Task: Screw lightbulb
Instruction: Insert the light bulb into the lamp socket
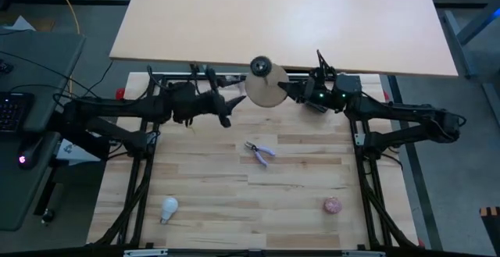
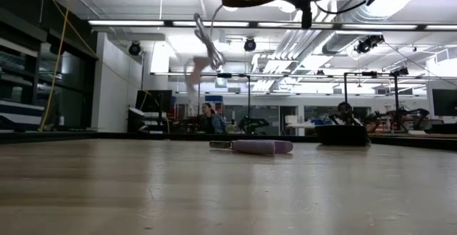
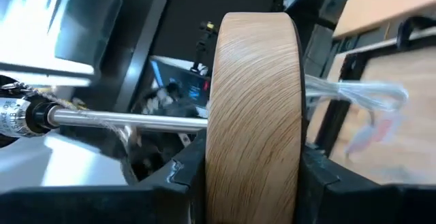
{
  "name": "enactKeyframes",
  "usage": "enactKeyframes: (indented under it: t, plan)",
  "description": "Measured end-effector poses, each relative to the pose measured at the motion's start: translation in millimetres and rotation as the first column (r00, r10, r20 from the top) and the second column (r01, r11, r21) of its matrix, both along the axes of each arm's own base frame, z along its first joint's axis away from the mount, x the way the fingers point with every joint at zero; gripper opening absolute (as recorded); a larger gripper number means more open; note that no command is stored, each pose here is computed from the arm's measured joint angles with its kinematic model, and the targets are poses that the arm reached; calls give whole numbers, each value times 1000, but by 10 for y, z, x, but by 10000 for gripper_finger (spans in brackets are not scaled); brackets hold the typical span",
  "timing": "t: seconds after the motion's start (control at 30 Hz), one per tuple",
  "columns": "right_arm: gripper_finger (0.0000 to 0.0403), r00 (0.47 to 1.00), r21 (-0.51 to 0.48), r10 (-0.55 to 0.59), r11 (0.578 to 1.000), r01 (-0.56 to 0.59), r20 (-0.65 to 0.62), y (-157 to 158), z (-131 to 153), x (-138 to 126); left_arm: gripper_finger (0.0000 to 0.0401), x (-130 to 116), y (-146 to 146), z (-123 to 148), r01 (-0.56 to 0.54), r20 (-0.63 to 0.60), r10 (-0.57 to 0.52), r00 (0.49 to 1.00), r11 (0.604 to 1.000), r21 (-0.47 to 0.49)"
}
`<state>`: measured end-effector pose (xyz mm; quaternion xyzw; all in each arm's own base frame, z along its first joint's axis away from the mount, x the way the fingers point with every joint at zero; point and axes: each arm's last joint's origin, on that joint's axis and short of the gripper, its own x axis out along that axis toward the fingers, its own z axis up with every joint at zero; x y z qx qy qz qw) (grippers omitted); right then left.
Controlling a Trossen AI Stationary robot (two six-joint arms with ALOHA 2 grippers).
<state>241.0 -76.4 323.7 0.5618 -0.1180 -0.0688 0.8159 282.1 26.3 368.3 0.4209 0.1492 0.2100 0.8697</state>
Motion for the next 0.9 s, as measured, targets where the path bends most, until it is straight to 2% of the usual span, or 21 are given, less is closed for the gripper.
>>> enactKeyframes:
  t: [0.1,0.27,0.4,0.57,0.67,0.9]
  plan:
    - [126,1000,88,10,996,-12,29,1,9,-4,225,76,-41,-85,3,-150,28,988,979,203]
    - [126,999,219,30,975,-36,32,3,-23,2,225,168,-78,-173,28,-252,62,966,940,339]
    - [126,1000,298,15,954,-15,3,-3,-70,1,225,265,-70,-260,17,-269,88,959,932,363]
    - [126,1000,305,9,952,-12,10,-8,-65,0,225,359,-53,-358,-8,-285,119,951,932,361]
    - [126,999,327,47,944,-47,8,21,-76,15,225,427,-59,-427,16,-296,96,950,935,354]
    - [126,998,325,56,944,-58,16,35,-68,19,225,529,-26,-468,-30,-251,131,959,928,371]
